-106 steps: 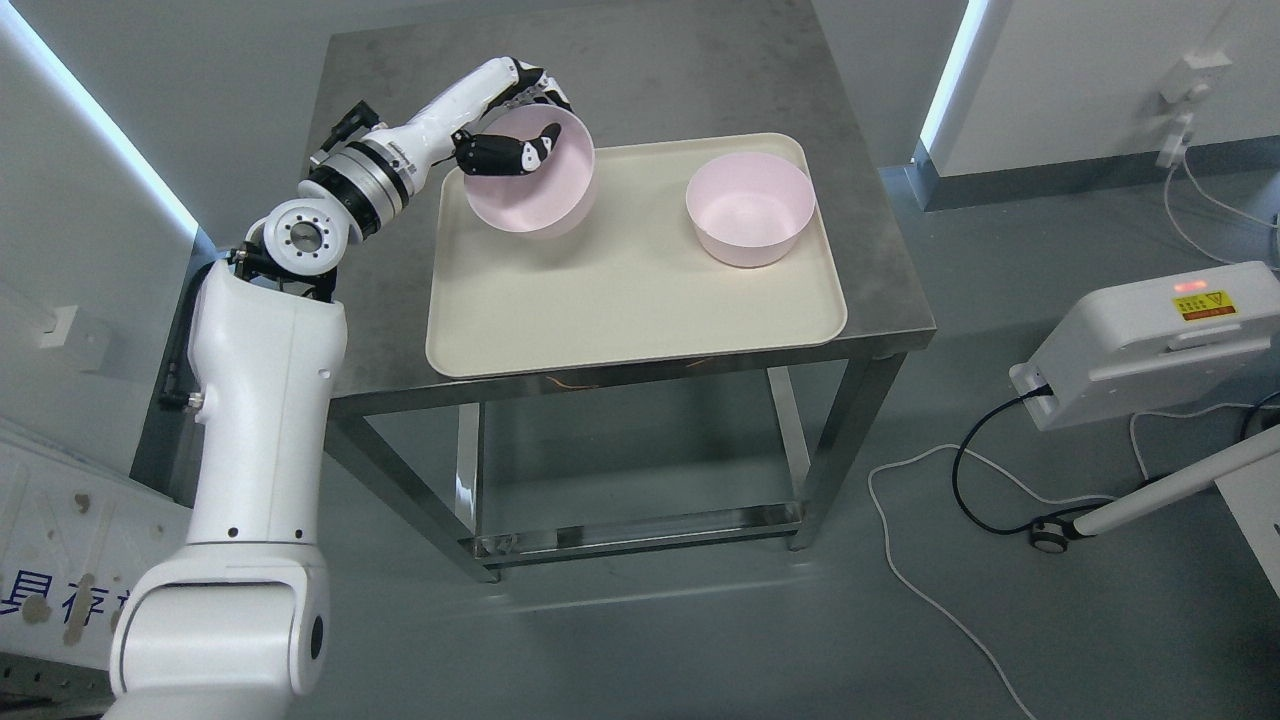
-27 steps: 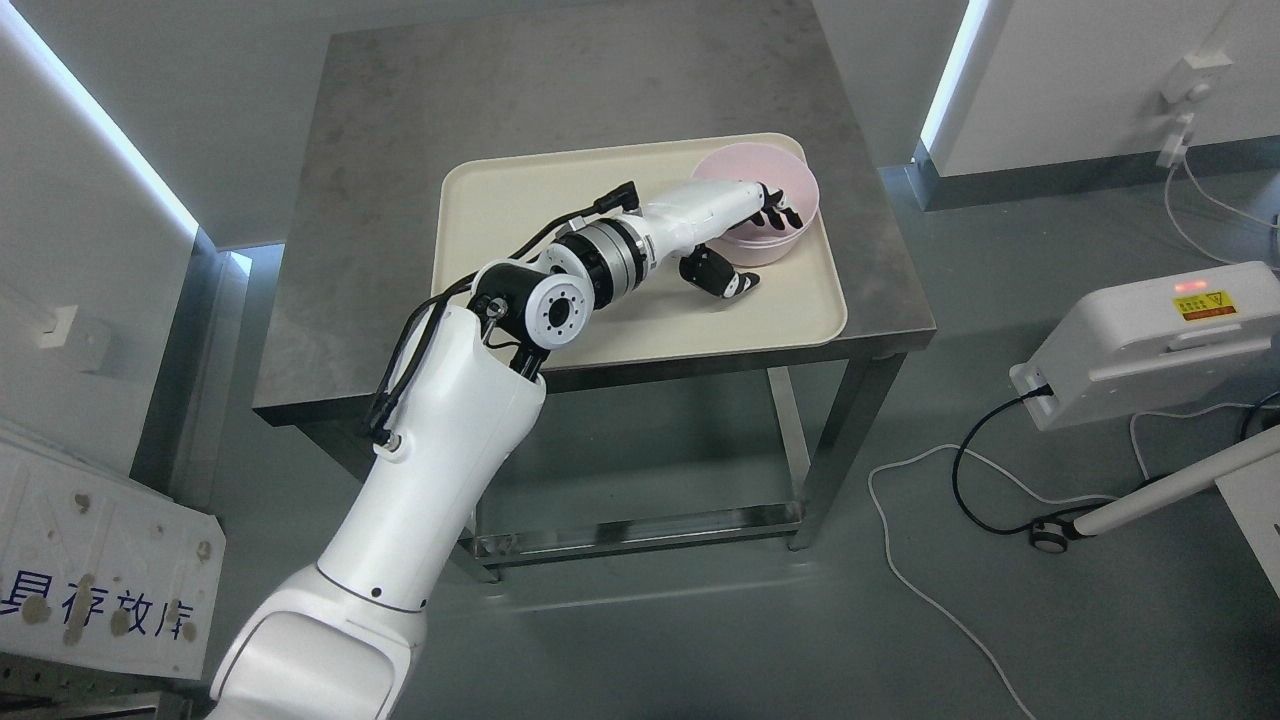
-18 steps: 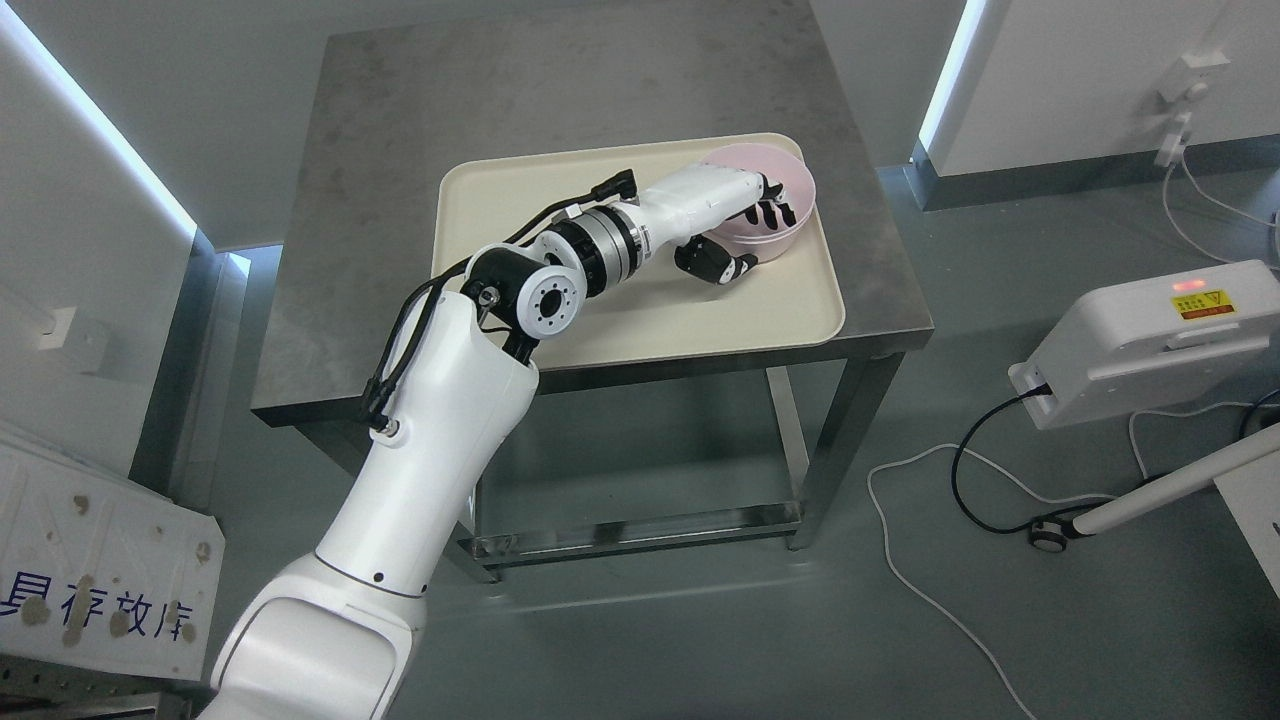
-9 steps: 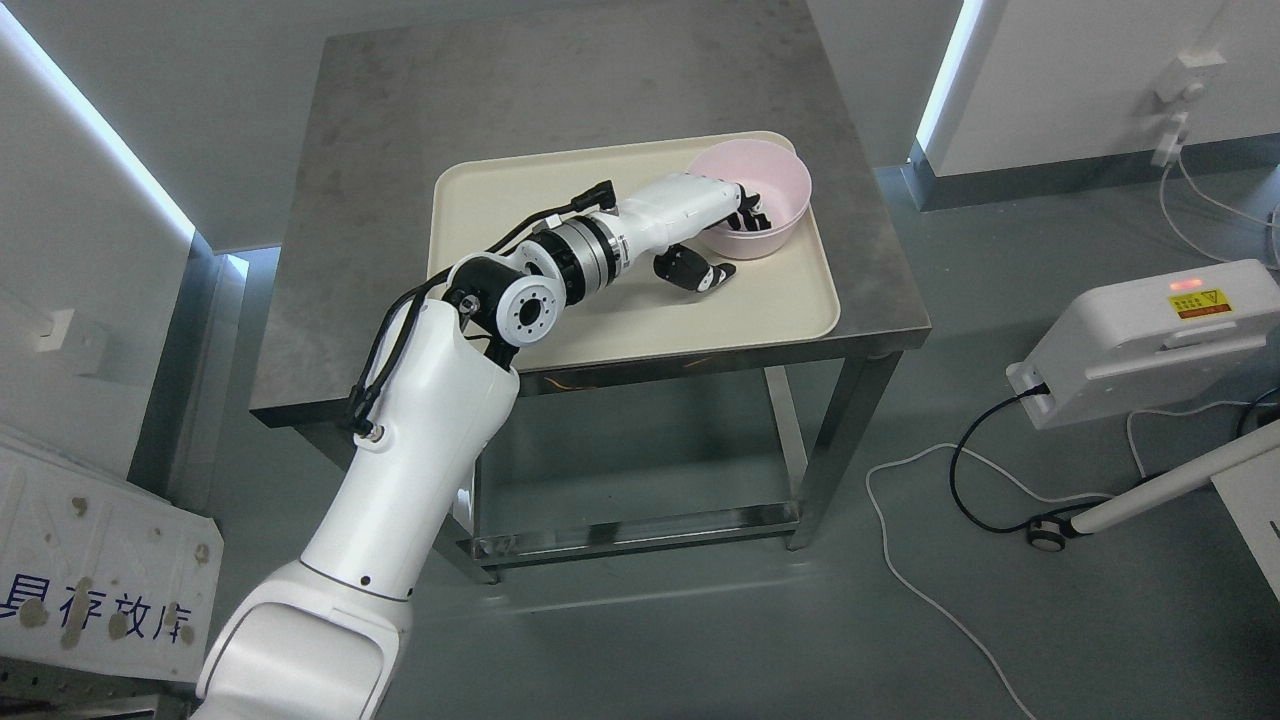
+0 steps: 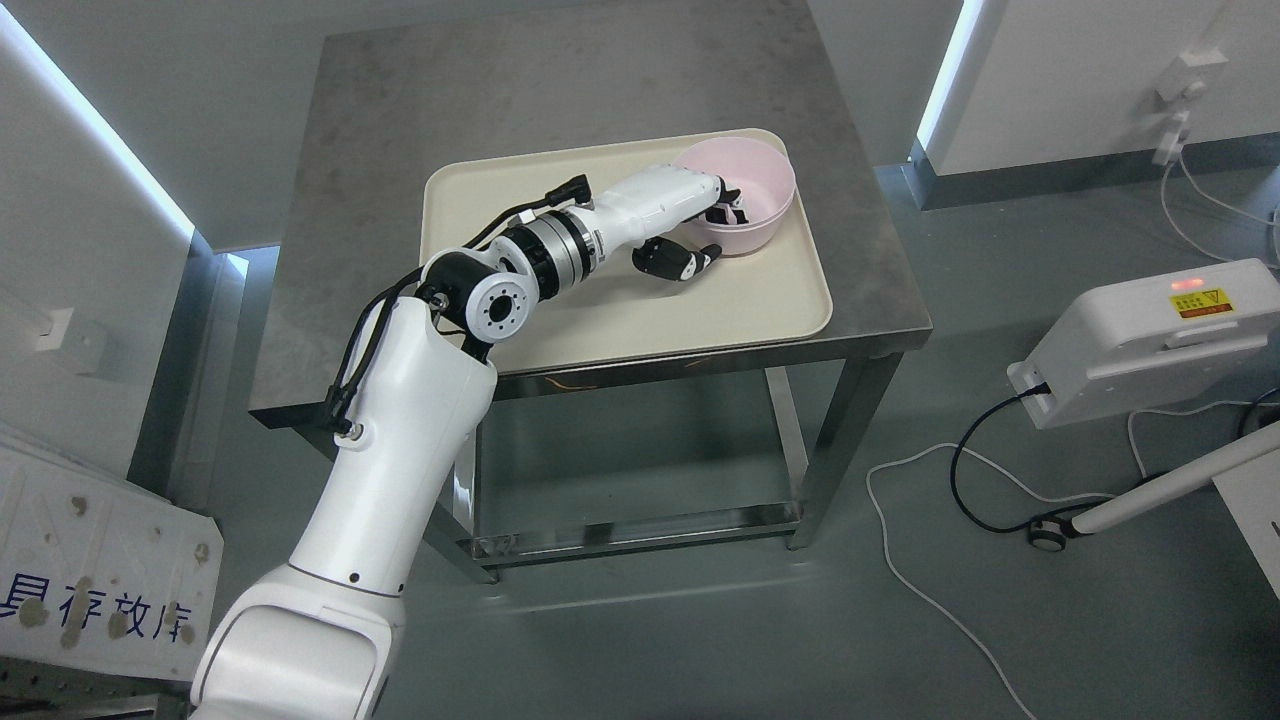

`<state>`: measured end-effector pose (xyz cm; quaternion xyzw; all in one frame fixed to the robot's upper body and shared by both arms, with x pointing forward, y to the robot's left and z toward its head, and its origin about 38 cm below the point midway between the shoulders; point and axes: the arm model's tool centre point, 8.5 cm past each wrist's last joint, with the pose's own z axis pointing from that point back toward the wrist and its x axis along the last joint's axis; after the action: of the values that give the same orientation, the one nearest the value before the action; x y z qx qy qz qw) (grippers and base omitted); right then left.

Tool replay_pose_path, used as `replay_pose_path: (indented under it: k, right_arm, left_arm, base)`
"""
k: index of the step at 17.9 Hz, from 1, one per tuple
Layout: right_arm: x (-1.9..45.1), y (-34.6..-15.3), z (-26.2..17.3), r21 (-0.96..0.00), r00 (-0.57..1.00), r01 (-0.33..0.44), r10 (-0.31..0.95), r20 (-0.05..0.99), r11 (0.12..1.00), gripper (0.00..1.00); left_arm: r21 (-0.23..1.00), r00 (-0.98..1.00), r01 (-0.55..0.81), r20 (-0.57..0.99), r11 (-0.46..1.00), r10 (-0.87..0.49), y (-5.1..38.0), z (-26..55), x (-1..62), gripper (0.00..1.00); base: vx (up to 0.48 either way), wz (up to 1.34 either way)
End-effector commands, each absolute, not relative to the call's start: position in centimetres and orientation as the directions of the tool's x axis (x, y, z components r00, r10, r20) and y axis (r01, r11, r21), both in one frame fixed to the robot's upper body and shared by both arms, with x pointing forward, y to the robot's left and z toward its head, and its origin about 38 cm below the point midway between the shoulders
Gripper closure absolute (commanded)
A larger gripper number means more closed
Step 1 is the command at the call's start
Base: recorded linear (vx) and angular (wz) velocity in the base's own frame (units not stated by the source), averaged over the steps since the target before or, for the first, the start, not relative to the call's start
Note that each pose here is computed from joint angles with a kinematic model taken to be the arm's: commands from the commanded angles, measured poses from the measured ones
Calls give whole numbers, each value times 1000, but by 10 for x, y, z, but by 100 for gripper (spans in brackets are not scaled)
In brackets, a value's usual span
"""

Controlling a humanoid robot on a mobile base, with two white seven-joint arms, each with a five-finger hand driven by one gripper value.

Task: Stack pink IKEA bowls on left shelf middle
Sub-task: 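Grip the rim of the stacked pink bowls with the left hand, then lift the stacked bowls off the tray with the left hand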

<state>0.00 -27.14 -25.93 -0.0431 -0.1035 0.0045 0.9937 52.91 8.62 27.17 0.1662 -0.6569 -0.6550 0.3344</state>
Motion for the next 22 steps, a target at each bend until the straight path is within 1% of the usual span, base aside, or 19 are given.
replay_pose_path:
  k: [1,3,7,12,17,19,22]
  right_arm:
    - [6,-283,-258,-105,975,5,18,222,994,0]
    - [6,-283,-258,-105,975,5,18,222,994,0]
    - [6,-283,-258,-105,975,5,18,222,994,0]
    - [6,-283,-258,-105,975,5,18,222,994,0]
    - [6,-283,-258,-105,975,5,18,222,994,0]
    - [6,-283,-258,-105,975,5,18,222,994,0]
    - [6,-283,-258,-105,975,5,18,222,994,0]
  left_arm:
    - [961,-713,119,256,248,-653,133,313,532,96]
    - [951,-720,79,262,299,-643,150,325,530,95]
    - [944,-739,30,241,327,-630,168,327,510,96]
    - [910,-825,-26,214,414,-524,170,329,464,97]
    - [857,-848,-102,190,504,-494,190,354,441,96]
    - [855,-861,-114,169,505,-480,191,348,429,96]
    - [867,-901,-171,55,468,-431,188,336,414,96]
  base:
    - [0,0]
    - [0,0]
    - [0,0]
    - [0,0]
    - [0,0]
    - [-60,-25]
    - [-114,-75]
